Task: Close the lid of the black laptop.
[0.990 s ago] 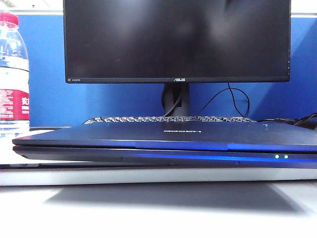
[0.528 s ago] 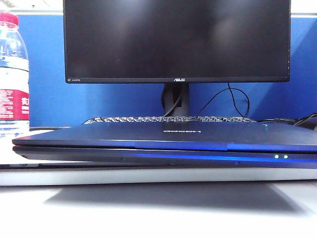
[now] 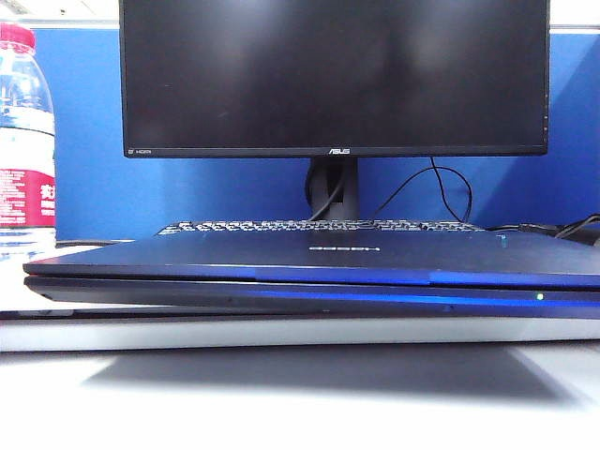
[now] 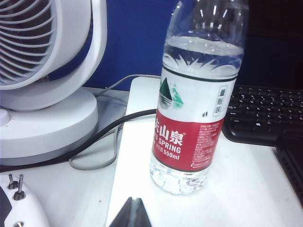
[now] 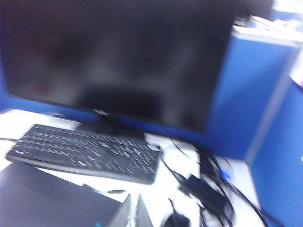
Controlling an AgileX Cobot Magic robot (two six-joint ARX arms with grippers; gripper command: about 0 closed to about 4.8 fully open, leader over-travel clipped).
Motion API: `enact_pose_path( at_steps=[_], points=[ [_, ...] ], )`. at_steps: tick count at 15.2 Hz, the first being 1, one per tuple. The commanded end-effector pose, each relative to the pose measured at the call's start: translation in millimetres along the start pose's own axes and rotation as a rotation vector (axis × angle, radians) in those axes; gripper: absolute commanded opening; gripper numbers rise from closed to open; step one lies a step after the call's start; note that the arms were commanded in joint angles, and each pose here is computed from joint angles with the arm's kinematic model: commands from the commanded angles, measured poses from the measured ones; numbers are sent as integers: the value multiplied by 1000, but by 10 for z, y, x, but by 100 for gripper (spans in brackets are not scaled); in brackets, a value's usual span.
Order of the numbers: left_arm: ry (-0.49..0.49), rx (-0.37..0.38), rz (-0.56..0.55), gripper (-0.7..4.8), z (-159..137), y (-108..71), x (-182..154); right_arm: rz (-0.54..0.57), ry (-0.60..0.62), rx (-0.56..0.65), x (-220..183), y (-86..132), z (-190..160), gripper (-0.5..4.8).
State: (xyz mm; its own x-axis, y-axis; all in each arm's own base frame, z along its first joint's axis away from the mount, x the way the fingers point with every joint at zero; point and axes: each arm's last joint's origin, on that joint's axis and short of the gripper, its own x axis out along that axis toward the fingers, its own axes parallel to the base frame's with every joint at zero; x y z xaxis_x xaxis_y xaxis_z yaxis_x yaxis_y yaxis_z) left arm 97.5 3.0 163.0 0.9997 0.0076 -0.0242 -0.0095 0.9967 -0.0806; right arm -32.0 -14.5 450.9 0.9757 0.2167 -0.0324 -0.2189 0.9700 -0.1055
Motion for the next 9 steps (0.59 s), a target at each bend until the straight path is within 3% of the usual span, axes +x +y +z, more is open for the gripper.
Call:
enact_pose_path(
  at_steps=[1,6,9],
  points=[
    [-11,0,3,-3,10,0,-1,-83,10,43,-101,68,-372,-6],
    [-8,0,3,-3,7,1,-1,-149,-57,91,221,165,-1060,-6],
    [-7,0,3,-3,7,0,-1,-197,-60,132,620,186,-1542,-6]
  ],
)
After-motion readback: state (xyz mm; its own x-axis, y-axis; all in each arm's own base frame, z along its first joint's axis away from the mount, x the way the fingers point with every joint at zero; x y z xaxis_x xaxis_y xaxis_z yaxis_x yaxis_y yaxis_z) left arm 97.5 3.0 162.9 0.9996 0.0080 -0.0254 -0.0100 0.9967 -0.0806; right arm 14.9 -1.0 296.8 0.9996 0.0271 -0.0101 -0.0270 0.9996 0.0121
